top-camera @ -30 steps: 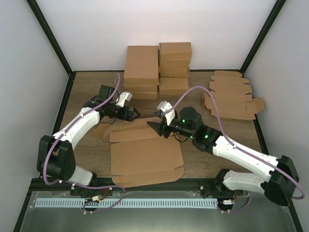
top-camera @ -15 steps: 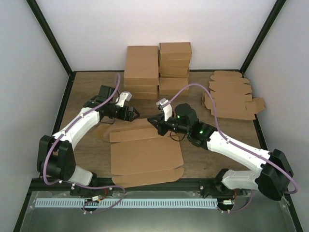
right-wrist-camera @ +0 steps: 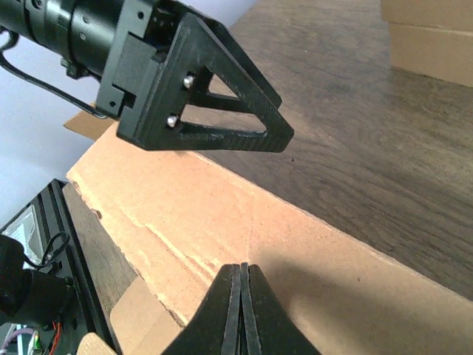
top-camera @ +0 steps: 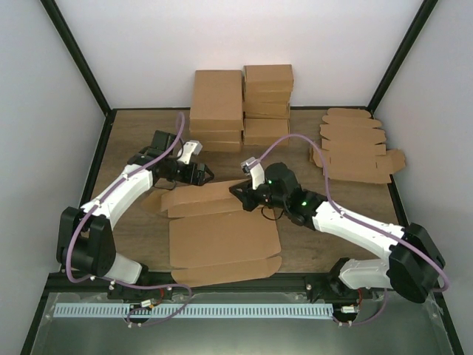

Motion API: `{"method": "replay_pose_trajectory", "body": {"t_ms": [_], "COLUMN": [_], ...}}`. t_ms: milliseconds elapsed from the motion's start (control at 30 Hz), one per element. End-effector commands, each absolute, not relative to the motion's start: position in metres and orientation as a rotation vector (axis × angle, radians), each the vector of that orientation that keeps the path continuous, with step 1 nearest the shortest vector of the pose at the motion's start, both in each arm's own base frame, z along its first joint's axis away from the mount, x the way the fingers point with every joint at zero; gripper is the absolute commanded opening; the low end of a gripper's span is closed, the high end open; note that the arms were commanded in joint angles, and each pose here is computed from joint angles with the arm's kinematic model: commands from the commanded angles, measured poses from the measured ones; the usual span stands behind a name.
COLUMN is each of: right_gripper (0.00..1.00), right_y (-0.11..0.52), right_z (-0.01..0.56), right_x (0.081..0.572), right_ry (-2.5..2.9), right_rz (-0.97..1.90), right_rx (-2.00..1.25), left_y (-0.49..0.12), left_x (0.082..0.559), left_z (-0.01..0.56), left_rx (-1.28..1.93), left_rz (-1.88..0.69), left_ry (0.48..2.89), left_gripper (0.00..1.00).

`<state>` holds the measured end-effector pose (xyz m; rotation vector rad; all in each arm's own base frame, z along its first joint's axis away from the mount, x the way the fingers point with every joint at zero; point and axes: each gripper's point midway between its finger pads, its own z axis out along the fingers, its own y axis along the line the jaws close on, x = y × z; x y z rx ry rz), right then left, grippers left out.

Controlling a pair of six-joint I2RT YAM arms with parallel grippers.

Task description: Fold the paper box

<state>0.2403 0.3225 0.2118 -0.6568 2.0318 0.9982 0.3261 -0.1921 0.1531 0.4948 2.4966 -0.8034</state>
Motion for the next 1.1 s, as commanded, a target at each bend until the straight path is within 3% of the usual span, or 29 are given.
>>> {"method": "replay_pose_trajectory", "body": {"t_ms": [0, 500, 867, 1067], "right_gripper": [0.01, 0.01, 0.01, 0.01], "right_y": [0.322, 0.31, 0.304, 0.3], "right_z": [0.208, 0.204, 0.202, 0.232], "right_x": [0.246, 0.261, 0.27, 0.274], "right_ry": [2.047, 2.054, 2.063, 2.003], "right_rz": [0.997, 0.982, 0.977, 0.953], "right_rx": [-0.621, -0.586, -0.576, -0.575], "left_y": [-0.195, -0.218, -0.222, -0.229], "left_x": [0.324, 0.321, 0.33, 0.325], "left_z": [0.159, 0.228, 0.196, 0.188], "left_rx": [0.527, 0.682, 0.786, 0.806], "left_rz": [-0.809, -0.83, -0.621, -0.66], "left_ry": [2.482, 2.255, 2.303, 2.33], "left_gripper": [0.85, 0.96, 0.9, 0.86]}}
